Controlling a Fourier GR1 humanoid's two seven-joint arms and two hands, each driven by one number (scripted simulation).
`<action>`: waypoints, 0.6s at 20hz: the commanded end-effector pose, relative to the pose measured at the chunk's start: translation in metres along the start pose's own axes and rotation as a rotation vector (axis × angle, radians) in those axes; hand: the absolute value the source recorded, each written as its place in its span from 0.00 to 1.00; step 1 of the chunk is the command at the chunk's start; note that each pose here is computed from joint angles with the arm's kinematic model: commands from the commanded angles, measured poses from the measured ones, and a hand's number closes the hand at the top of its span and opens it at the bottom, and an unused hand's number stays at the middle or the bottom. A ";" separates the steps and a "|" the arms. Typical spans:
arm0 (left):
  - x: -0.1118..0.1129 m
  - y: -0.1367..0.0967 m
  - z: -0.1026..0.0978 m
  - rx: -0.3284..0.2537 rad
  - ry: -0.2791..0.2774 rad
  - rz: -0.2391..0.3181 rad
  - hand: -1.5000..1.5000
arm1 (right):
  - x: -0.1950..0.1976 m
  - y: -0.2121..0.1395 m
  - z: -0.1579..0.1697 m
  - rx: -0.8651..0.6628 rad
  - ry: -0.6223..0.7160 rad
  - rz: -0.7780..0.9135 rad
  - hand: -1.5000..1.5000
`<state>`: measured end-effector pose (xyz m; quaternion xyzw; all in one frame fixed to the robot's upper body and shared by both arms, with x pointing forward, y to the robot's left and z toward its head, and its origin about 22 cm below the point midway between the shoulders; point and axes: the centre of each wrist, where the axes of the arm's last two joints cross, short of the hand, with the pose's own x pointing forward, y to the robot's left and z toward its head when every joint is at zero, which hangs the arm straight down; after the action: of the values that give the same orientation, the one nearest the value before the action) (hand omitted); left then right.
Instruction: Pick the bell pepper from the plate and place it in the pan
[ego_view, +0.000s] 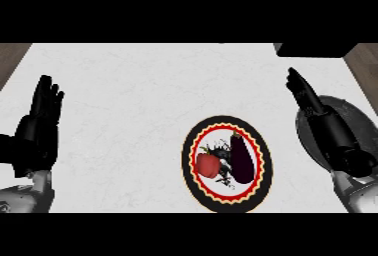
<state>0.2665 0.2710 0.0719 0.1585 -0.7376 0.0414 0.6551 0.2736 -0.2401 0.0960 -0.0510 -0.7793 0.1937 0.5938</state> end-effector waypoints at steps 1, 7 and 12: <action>0.006 -0.018 -0.001 -0.083 0.036 0.068 0.50 | 0.014 0.015 -0.017 0.047 -0.020 0.128 1.00; -0.024 -0.048 0.026 -0.356 0.221 0.125 0.50 | 0.026 -0.001 -0.043 0.235 -0.110 0.844 1.00; -0.036 -0.064 0.045 -0.516 0.318 0.240 0.50 | 0.026 0.110 -0.049 0.071 -0.315 0.762 0.00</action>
<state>0.2551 0.2130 0.0328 -0.0612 -0.6523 -0.0387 0.7545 0.3021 -0.1610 0.1057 -0.2568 -0.7542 0.4287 0.4260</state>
